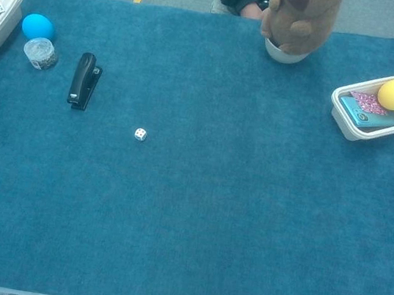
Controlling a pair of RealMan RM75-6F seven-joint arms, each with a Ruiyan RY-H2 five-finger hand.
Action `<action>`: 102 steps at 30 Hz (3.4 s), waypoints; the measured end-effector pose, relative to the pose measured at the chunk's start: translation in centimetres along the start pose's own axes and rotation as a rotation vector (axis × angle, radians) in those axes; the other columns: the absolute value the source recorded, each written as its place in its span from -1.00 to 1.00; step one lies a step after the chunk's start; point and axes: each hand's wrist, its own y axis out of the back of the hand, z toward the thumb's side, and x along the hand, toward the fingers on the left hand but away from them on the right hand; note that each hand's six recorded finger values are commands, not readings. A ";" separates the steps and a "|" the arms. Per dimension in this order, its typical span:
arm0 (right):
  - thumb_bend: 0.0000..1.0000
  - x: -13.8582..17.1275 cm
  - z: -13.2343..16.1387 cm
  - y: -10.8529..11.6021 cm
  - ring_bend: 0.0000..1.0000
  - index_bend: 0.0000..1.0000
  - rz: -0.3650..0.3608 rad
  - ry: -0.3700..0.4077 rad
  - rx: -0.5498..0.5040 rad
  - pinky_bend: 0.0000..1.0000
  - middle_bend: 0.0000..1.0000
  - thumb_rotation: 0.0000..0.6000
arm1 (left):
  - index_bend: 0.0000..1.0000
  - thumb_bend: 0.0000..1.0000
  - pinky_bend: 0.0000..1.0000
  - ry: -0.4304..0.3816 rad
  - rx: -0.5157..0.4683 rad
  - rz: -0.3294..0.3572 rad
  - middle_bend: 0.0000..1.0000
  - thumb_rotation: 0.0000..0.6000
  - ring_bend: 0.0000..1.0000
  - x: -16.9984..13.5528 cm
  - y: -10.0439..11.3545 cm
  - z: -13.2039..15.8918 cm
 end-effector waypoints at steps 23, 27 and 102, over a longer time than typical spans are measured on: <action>-0.42 -0.4 0.1 -0.2 -0.97 -0.25 0.007 0.008 -0.004 -0.87 -0.54 1.00 | -0.65 -0.27 0.50 -0.128 -0.029 -0.086 0.56 1.00 0.26 1.9 -0.5 2.4; -0.42 -0.4 -0.1 -0.2 -0.97 -0.25 0.007 -0.001 0.001 -0.87 -0.54 1.00 | -0.62 -0.27 0.77 -0.182 -0.010 -0.145 0.96 1.00 0.64 2.8 -1.5 3.7; -0.42 -1.9 -1.6 -0.6 -0.97 -0.25 0.023 -0.038 0.014 -0.87 -0.54 1.00 | -0.92 -0.27 1.00 -0.438 0.125 -0.855 1.00 0.23 1.00 5.3 -17.7 15.9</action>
